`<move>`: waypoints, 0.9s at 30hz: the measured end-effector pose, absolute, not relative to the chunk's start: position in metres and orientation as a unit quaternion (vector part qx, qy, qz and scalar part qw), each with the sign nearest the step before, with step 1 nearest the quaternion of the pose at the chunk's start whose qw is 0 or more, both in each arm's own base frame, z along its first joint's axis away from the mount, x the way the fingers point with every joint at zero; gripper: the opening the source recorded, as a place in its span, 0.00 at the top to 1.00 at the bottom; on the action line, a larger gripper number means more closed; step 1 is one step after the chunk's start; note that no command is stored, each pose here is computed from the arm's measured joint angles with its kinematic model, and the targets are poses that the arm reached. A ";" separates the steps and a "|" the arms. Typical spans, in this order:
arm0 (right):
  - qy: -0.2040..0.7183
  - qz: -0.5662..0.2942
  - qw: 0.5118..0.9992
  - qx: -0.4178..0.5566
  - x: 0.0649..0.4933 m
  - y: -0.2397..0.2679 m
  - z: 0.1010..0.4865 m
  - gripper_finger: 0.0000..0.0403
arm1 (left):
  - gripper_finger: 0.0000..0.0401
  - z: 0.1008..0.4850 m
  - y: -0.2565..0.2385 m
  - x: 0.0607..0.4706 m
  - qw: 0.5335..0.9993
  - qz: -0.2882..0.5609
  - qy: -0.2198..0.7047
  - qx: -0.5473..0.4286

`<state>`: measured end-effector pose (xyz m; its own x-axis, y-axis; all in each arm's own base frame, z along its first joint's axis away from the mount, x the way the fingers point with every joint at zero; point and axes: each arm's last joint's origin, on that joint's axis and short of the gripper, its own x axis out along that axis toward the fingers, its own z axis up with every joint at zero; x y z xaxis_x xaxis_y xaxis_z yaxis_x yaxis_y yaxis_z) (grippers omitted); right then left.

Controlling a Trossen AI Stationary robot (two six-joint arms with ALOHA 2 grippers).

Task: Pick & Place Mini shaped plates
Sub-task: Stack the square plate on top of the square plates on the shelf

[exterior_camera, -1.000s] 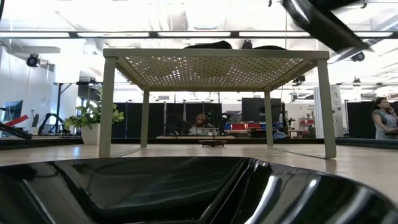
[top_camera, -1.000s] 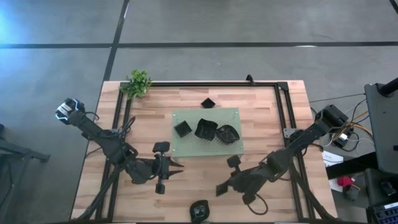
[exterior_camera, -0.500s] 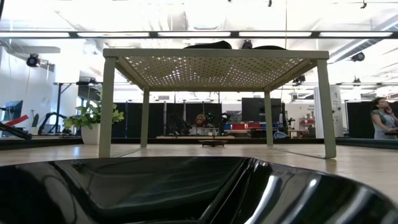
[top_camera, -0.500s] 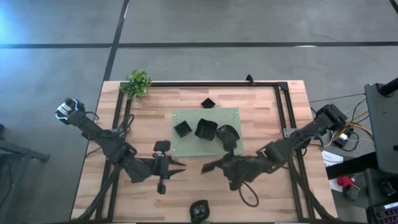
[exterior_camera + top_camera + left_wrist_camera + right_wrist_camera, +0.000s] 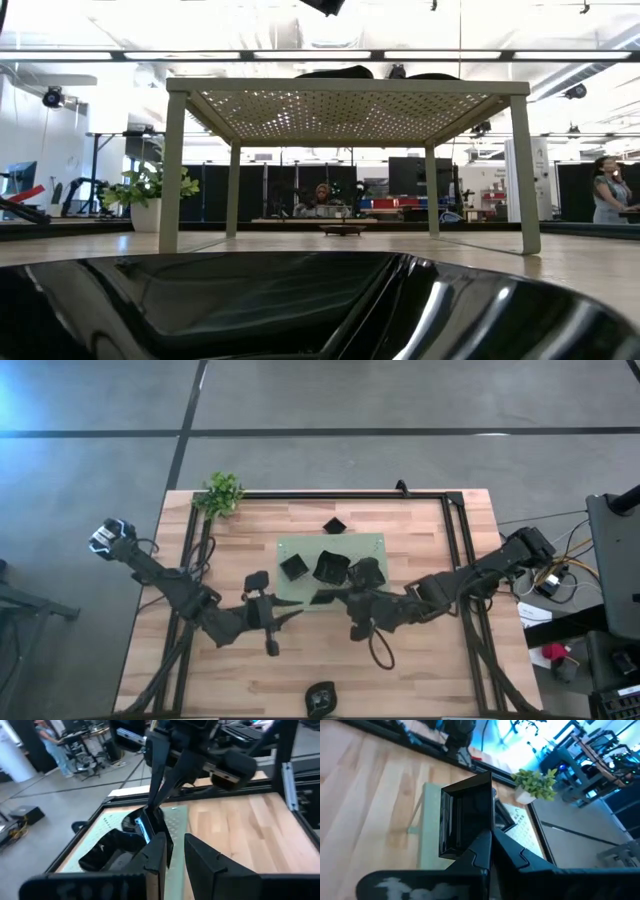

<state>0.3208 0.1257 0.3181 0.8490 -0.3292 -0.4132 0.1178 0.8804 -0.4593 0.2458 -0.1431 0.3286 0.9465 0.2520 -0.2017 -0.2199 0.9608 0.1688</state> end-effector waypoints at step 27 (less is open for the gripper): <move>0.221 -0.169 0.931 -0.235 0.329 0.113 0.325 0.98 | 0.84 0.324 -0.113 0.268 0.968 0.219 0.106 0.068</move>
<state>0.3294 0.1130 0.3246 0.8456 -0.4179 -0.3321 0.2103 0.8327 -0.5123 0.2680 -0.1129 0.3242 0.8819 0.4380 -0.1744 -0.4093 0.8949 0.1780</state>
